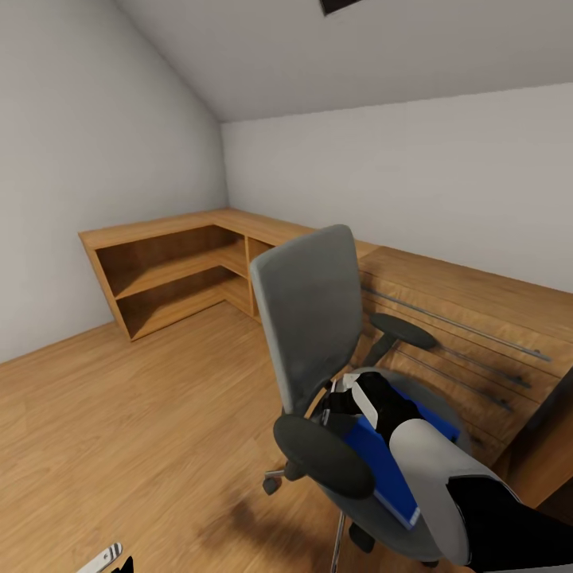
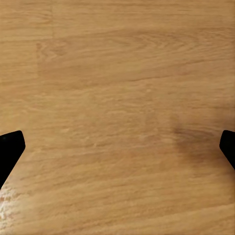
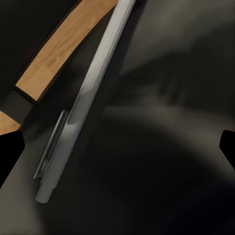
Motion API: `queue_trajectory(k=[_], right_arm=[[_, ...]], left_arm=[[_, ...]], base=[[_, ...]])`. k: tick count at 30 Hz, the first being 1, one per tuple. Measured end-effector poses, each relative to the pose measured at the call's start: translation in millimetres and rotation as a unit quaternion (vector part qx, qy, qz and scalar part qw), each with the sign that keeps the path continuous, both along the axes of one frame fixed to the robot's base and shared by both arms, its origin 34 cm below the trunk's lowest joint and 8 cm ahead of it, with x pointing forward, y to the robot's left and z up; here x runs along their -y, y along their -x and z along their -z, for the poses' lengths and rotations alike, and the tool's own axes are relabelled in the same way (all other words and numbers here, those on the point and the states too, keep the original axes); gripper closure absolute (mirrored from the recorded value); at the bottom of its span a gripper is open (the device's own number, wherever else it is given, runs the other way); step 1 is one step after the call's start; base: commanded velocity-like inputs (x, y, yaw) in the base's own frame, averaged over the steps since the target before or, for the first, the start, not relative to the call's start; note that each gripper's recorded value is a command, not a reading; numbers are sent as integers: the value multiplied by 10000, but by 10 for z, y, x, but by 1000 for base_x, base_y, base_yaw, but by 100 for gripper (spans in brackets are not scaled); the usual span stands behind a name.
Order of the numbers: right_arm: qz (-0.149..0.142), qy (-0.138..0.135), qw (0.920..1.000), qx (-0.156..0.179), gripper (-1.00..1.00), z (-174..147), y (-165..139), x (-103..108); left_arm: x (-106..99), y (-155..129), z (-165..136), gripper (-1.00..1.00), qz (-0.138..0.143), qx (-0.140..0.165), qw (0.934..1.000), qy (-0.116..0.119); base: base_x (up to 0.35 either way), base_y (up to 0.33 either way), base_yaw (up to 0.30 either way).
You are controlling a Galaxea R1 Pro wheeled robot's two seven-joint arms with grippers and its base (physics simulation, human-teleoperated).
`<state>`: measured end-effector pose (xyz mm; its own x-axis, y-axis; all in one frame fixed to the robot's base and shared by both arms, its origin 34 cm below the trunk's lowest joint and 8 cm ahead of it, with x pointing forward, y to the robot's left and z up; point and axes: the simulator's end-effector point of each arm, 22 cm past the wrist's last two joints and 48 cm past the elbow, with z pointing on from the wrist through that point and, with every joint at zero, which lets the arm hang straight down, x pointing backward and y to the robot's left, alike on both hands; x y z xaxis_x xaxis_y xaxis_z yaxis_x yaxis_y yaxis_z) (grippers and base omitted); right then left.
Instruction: In the bedroom, organize the workspace by keeping the computer under the desk, ensuring the monitor is on the desk, placing the keyboard on the desk next to the monitor, placing the mouse on the desk next to the keyboard, moving the folder from the swivel chair onto the desk next to the mouse, stacking the notebook on top of the folder with the pen on top of the notebook, and positioning the swivel chair next to the desk.
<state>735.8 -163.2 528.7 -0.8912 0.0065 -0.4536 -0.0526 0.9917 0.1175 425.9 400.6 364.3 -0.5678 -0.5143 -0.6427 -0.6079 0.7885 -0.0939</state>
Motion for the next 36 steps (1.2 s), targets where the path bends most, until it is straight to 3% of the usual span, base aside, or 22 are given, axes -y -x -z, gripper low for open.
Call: queue_trajectory(k=[36], right_arm=[[-3,15,9998,176,-100,83,-45,7]], left_arm=[[1,48,207,-100,2,7,10000,-1]], base=[[0,0,0]])
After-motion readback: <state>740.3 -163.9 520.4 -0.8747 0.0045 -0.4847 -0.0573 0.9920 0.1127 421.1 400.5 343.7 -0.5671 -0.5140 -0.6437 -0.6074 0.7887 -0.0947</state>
